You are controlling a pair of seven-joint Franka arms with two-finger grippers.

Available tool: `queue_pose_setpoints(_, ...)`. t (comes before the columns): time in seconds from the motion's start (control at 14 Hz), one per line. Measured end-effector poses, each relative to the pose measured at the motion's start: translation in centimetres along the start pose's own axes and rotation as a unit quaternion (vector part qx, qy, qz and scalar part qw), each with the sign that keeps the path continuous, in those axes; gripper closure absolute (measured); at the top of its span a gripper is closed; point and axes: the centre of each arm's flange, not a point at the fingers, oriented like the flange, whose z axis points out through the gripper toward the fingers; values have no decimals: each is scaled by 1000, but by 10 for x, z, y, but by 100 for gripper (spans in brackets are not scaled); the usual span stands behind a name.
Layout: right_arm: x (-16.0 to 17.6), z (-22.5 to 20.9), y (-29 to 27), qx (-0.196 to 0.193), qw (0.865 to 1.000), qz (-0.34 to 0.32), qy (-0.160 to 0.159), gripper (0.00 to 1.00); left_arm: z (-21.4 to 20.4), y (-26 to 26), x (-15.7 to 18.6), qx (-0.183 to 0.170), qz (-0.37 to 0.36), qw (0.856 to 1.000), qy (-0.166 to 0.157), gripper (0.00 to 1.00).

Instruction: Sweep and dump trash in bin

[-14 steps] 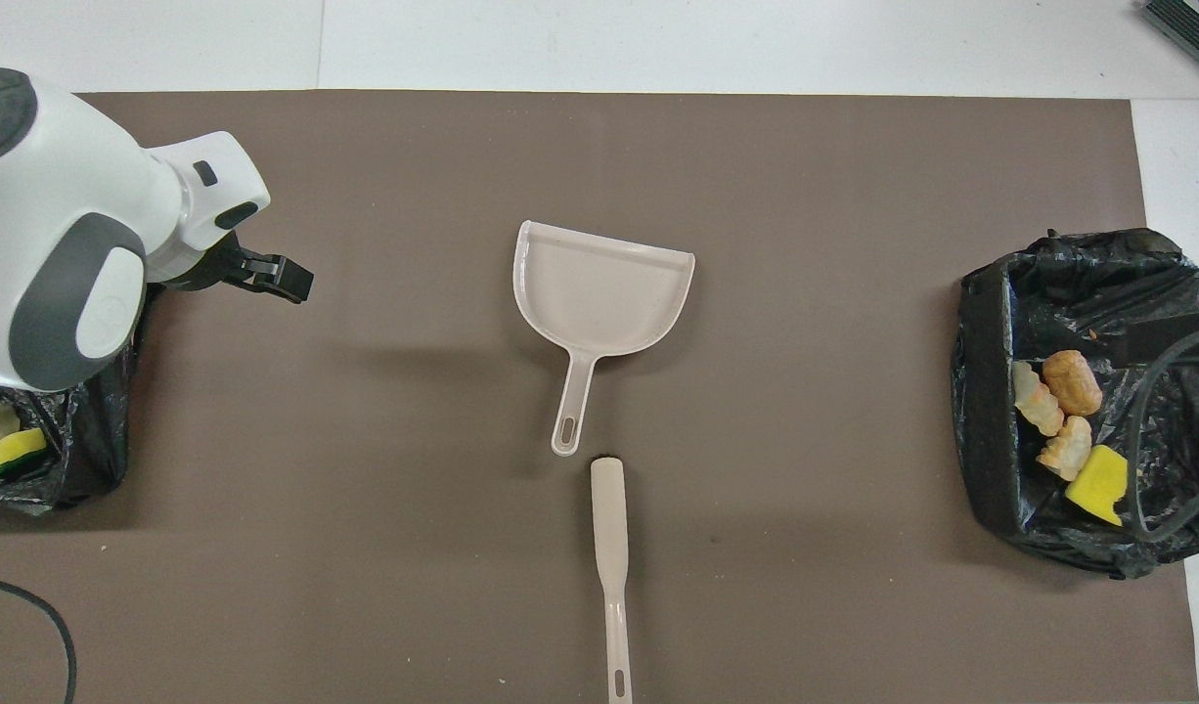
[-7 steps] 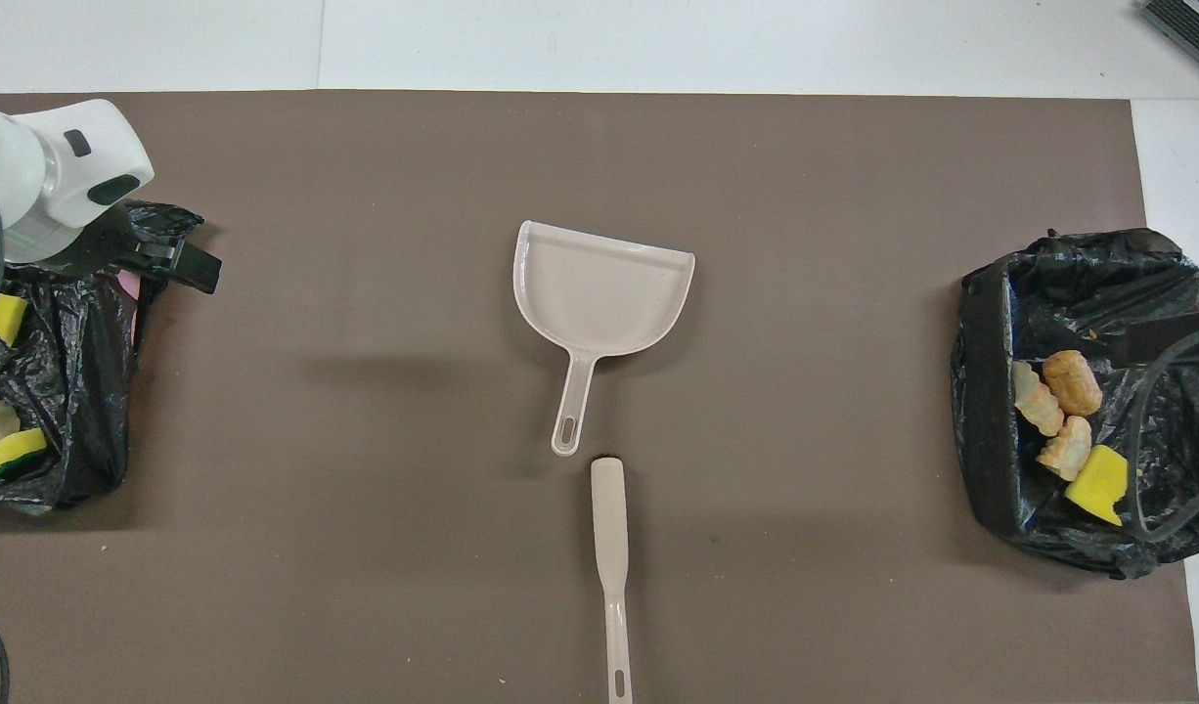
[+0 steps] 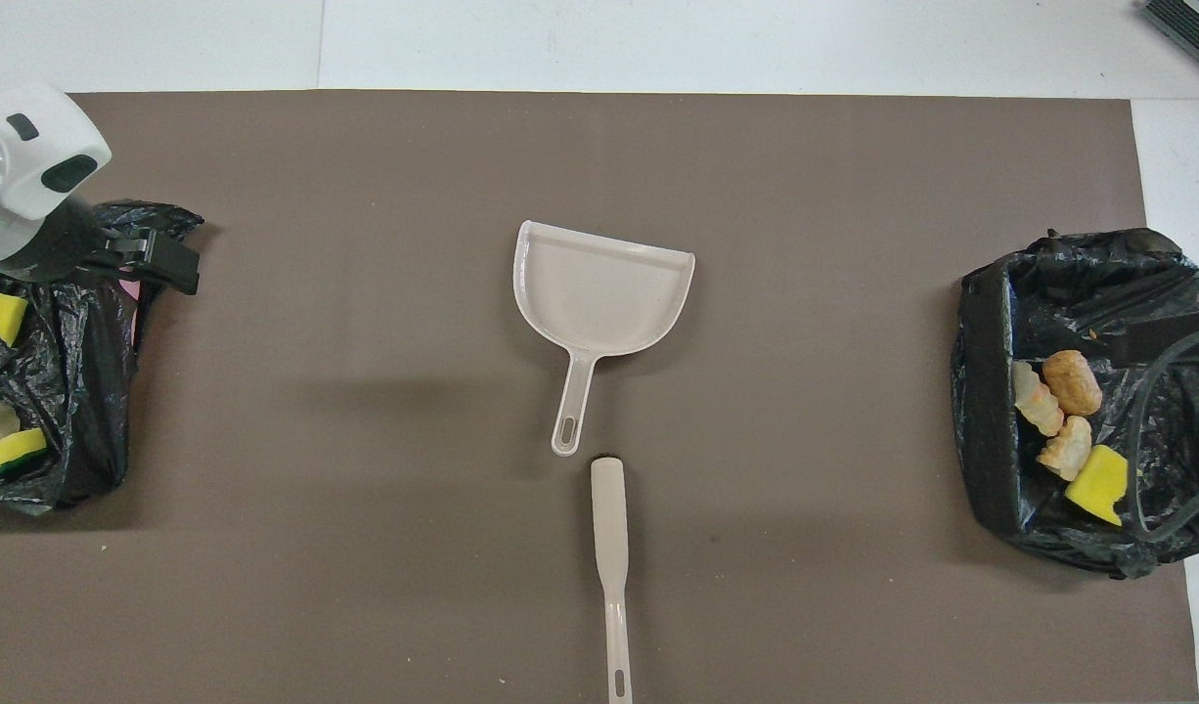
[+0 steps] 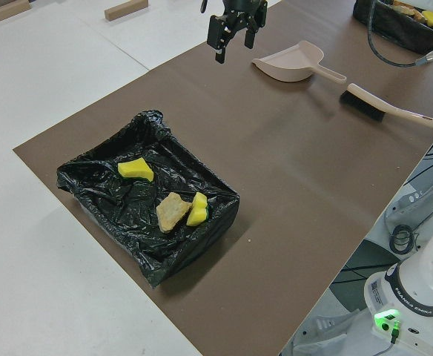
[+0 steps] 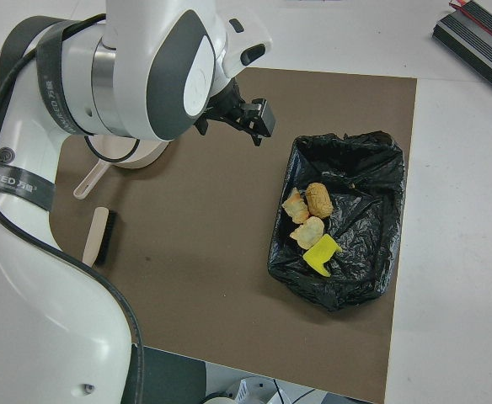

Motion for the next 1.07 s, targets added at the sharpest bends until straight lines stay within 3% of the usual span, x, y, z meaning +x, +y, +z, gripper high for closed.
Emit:
queue_pose_setpoints(0.72,0,0,0,0,1000,0,0,0,-2,-6,0,15,-14,1000,0,0)
queue_pose_setpoints(1.07,0,0,0,0,1000,0,0,0,-48,10,-20,29,-9,999,34,0)
